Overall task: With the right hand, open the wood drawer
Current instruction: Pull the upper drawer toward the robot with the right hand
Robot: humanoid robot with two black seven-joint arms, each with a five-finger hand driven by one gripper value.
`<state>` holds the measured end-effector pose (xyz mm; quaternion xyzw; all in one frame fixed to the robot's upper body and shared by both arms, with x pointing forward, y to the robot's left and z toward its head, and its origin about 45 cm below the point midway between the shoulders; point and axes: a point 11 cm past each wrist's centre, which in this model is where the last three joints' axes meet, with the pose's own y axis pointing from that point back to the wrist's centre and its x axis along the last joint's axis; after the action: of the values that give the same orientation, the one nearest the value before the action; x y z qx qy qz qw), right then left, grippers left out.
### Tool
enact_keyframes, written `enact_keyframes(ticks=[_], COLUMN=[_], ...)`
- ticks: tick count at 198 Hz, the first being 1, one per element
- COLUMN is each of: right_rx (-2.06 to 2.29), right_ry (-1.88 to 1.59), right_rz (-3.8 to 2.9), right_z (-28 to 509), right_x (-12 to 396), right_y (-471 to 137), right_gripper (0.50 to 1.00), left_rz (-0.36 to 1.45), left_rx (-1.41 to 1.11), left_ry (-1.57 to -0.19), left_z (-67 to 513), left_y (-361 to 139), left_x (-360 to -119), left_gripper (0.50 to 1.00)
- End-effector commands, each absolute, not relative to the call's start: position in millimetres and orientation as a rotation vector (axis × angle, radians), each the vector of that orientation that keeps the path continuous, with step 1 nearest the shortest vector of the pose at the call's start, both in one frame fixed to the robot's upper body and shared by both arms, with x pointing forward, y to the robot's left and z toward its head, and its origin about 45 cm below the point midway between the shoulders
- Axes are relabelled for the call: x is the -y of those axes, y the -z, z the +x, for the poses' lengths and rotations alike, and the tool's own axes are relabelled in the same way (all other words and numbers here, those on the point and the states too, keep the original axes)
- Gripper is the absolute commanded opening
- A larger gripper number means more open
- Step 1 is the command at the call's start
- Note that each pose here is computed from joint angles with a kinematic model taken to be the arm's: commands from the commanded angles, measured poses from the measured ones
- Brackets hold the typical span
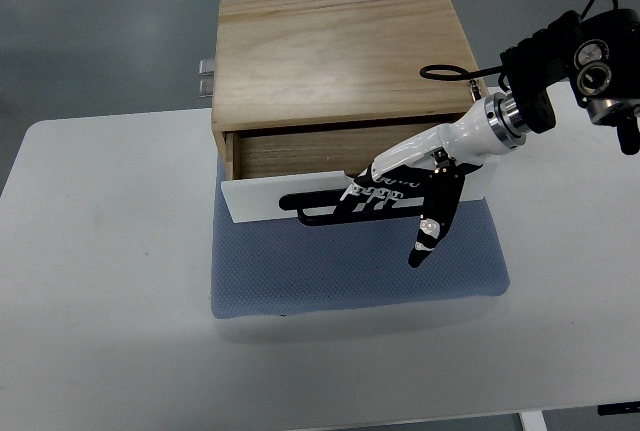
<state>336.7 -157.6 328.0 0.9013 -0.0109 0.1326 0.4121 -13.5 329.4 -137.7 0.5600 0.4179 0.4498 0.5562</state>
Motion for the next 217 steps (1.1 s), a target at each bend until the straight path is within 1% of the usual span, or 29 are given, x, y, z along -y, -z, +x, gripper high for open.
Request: enact_keyframes(ticks=[1, 89, 217], right_rx=[-0.004, -0.062, 0.027], right_ry=[-0.311, -0.278, -0.287], right_rz=[2.271, 2.286, 2.311], right_z=[330.2, 315.7, 321.1], right_x=[159.7, 164.4, 163.6], right_y=[-327.4, -331.8, -321.1], right_gripper=[0.934, 0.934, 0.932], left_rz=[1.322, 1.322, 1.322], left_rx=[-0.987, -0.987, -0.987], left_ry=[-1.062, -1.062, -1.062], left_z=[-13.5, -13.5, -13.5], left_y=[137.7, 137.7, 137.7], left_x=[-329.4, -329.4, -329.4], left_gripper=[1.0, 1.0, 1.0])
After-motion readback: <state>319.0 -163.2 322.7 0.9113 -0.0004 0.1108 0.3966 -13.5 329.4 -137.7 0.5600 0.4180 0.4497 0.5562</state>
